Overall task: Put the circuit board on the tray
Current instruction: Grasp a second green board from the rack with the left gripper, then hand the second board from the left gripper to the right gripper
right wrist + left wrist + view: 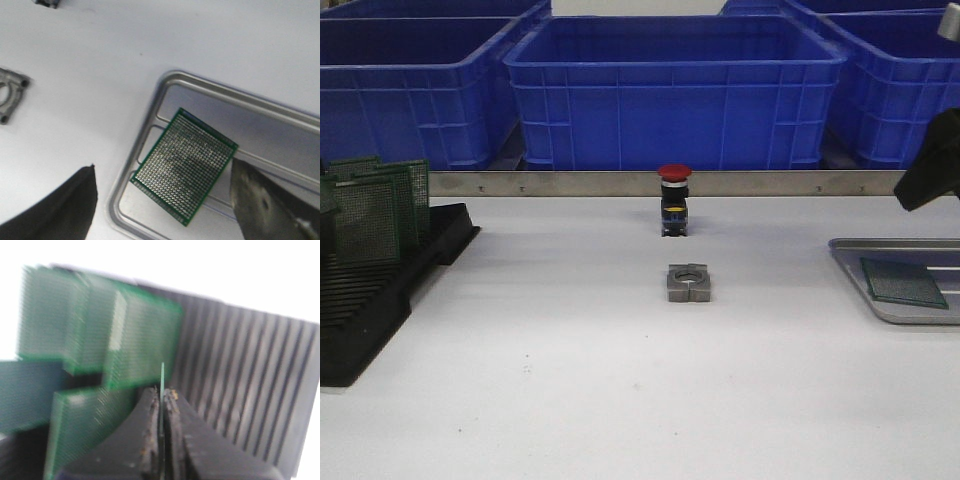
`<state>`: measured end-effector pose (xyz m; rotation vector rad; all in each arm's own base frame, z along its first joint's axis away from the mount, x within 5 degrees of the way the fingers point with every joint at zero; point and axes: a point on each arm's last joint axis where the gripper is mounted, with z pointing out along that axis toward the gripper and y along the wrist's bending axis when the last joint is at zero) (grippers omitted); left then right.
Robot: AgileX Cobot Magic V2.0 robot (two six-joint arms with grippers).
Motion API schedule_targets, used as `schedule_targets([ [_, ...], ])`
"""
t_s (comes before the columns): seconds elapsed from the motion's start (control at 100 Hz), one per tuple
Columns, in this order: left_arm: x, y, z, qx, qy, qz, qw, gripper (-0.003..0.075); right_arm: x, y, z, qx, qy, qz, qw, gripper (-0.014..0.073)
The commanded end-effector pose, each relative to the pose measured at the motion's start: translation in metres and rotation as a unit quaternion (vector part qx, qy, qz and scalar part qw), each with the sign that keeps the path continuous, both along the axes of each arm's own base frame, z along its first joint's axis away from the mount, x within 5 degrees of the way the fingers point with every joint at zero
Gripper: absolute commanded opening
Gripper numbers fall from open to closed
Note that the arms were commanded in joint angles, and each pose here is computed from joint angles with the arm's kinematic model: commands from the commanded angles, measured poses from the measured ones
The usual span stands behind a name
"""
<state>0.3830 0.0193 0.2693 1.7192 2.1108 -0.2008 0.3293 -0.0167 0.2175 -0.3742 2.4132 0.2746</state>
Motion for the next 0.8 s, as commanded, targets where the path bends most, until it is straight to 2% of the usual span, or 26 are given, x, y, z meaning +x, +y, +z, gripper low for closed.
schedule_targets([
  [0.0, -0.015, -0.015, 0.047, -0.065, -0.036, 0.000, 0.997, -0.0020, -0.005, 0.012, 0.035, -0.007, -0.056, 0.032, 0.998, 0.0568],
  [0.18, -0.021, -0.033, 0.069, -0.143, -0.065, -0.002, 0.988, -0.0020, -0.015, 0.047, 0.054, -0.031, -0.096, 0.118, 0.988, 0.0568],
  [0.31, -0.022, -0.062, 0.074, -0.186, -0.064, -0.029, 0.980, -0.0020, -0.022, 0.079, 0.059, -0.042, -0.118, 0.187, 0.974, 0.0568],
  [0.47, -0.030, -0.109, 0.074, -0.192, -0.052, -0.093, 0.976, -0.0020, -0.032, 0.116, 0.060, -0.054, -0.136, 0.270, 0.952, 0.0568],
  [0.69, -0.049, -0.165, 0.074, -0.197, -0.036, -0.171, 0.965, -0.0020, -0.044, 0.149, 0.060, -0.078, -0.166, 0.352, 0.918, 0.0568],
  [0.79, -0.058, -0.184, 0.074, -0.199, -0.029, -0.199, 0.959, -0.0020, -0.047, 0.158, 0.061, -0.074, -0.174, 0.359, 0.914, 0.0568],
])
